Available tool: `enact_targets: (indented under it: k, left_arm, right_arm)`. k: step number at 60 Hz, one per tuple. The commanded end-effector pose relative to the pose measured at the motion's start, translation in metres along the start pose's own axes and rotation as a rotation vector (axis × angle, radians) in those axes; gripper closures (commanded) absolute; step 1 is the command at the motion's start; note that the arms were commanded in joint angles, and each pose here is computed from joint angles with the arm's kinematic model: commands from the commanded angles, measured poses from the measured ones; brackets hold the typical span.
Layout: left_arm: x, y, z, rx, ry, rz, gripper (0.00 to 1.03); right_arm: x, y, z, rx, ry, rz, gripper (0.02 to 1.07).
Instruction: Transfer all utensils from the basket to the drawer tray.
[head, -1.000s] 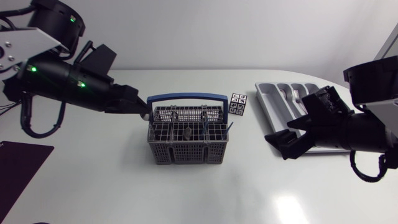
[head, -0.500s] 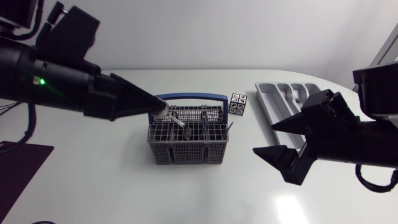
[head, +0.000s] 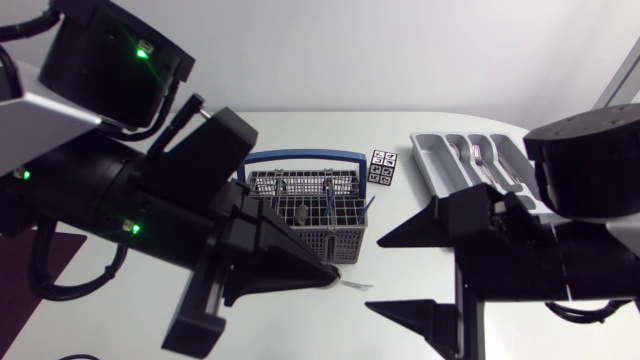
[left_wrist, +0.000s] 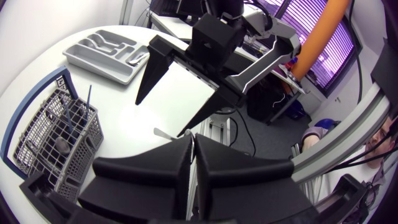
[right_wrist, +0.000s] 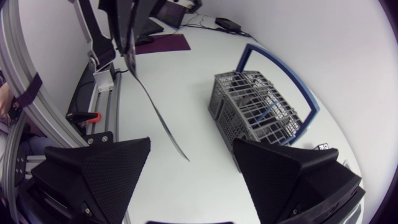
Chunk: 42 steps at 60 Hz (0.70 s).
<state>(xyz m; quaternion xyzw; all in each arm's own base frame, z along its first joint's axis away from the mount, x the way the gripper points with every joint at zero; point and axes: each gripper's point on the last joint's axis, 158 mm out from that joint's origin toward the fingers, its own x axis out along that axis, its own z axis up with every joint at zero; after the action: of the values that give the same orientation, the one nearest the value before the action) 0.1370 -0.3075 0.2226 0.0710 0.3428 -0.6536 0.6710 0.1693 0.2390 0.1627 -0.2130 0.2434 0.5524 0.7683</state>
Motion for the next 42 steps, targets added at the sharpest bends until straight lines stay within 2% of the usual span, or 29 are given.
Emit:
enact_targets:
  k: [1, 7, 11, 12, 13, 15, 20, 29, 36, 39, 41, 42]
  left_arm:
    - [0.01, -0.006, -0.011, 0.015, 0.033, -0.044, 1.0]
    - [0.011, -0.009, -0.008, 0.017, 0.027, -0.066, 1.0]
    - [0.011, -0.009, -0.007, 0.017, 0.028, -0.066, 1.0]
    - [0.011, -0.009, -0.007, 0.017, 0.028, -0.066, 1.0]
    - [0.012, -0.009, -0.007, 0.018, 0.029, -0.066, 1.0]
    - [0.012, -0.008, -0.007, 0.02, 0.03, -0.066, 1.0]
    - [0.013, -0.008, -0.009, 0.019, 0.035, -0.067, 1.0]
    - [0.013, -0.007, -0.009, 0.024, 0.035, -0.067, 1.0]
    - [0.013, -0.008, -0.009, 0.025, 0.034, -0.067, 1.0]
    - [0.013, -0.007, -0.008, 0.024, 0.032, -0.065, 1.0]
    - [0.012, -0.005, -0.007, 0.023, 0.029, -0.061, 0.98]
    - [0.011, -0.005, -0.006, 0.023, 0.026, -0.058, 0.93]
  right_arm:
    - [0.011, 0.017, -0.011, -0.04, 0.029, 0.059, 0.23]
    - [0.015, 0.029, -0.011, -0.078, 0.033, 0.097, 0.37]
    - [0.016, 0.035, -0.009, -0.098, 0.03, 0.112, 0.54]
    - [0.016, 0.035, -0.009, -0.098, 0.03, 0.112, 0.55]
    - [0.016, 0.036, -0.008, -0.103, 0.029, 0.114, 0.63]
    - [0.017, 0.036, -0.007, -0.108, 0.026, 0.116, 0.71]
    - [0.017, 0.037, -0.004, -0.116, 0.017, 0.117, 0.86]
    - [0.019, 0.037, -0.005, -0.11, 0.022, 0.122, 0.91]
    - [0.019, 0.037, -0.004, -0.104, 0.02, 0.12, 1.02]
    - [0.018, 0.037, -0.005, -0.1, 0.022, 0.12, 1.02]
    - [0.018, 0.037, -0.006, -0.098, 0.027, 0.122, 1.02]
    - [0.018, 0.038, -0.007, -0.097, 0.03, 0.124, 1.02]
